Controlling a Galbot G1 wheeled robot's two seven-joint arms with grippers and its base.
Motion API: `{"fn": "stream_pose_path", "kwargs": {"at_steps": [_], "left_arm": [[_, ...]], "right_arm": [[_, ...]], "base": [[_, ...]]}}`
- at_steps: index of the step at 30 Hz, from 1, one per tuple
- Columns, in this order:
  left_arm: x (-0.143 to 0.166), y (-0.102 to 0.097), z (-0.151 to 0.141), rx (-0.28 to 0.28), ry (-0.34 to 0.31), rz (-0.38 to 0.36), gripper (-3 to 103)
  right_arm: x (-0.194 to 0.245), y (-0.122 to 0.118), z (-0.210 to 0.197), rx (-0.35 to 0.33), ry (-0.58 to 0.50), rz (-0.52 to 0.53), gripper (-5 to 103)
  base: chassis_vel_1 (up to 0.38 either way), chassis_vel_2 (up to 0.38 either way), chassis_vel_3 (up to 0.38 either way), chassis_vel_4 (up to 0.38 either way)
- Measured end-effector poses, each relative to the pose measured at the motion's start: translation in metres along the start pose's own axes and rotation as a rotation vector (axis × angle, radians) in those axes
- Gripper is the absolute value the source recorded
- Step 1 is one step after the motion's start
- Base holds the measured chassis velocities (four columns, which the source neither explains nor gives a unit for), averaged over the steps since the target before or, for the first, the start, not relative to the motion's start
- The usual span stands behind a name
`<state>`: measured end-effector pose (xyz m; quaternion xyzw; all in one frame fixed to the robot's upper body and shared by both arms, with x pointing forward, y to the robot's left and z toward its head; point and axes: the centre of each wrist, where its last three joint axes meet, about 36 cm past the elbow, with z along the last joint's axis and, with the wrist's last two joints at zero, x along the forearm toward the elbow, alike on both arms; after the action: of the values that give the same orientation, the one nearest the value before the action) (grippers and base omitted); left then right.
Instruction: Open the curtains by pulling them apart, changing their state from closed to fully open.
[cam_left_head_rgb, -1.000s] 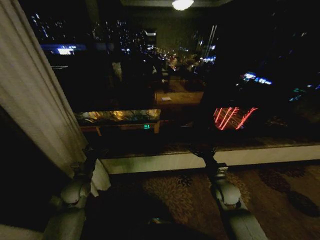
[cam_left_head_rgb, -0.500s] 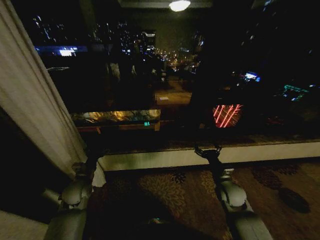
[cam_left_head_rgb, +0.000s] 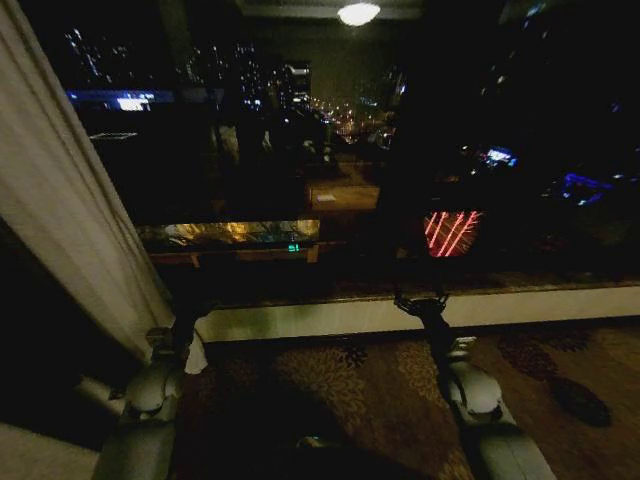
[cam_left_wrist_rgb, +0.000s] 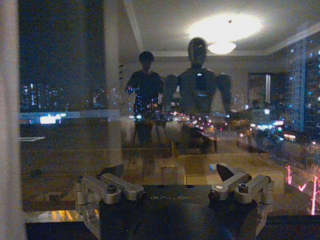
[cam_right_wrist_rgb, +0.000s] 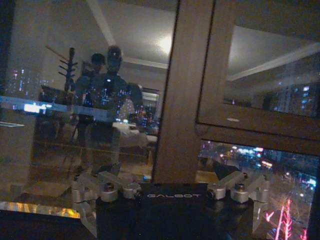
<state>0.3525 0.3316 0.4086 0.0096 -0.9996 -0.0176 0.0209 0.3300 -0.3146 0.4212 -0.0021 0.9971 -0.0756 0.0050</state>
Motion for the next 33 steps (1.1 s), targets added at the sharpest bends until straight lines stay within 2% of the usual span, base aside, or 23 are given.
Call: {"fn": "stream_pose_path", "kwargs": {"at_steps": [8, 33], "left_arm": [[-0.0022, -0.0041, 0.0046, -0.003, 0.001, 0.009, 100], [-0.0047, 0.0024, 0.0087, -0.013, -0.010, 0.008, 100]], "right_arm": [[0.0031, -0.0031, 0.0011, 0.007, 0.008, 0.005, 100], [0.0057, 0.0012, -0.0013, 0.000, 0.003, 0.005, 100]], "base": [[-0.272, -0.271, 0.270, 0.262], [-0.347, -0.355, 0.344, 0.349]]}}
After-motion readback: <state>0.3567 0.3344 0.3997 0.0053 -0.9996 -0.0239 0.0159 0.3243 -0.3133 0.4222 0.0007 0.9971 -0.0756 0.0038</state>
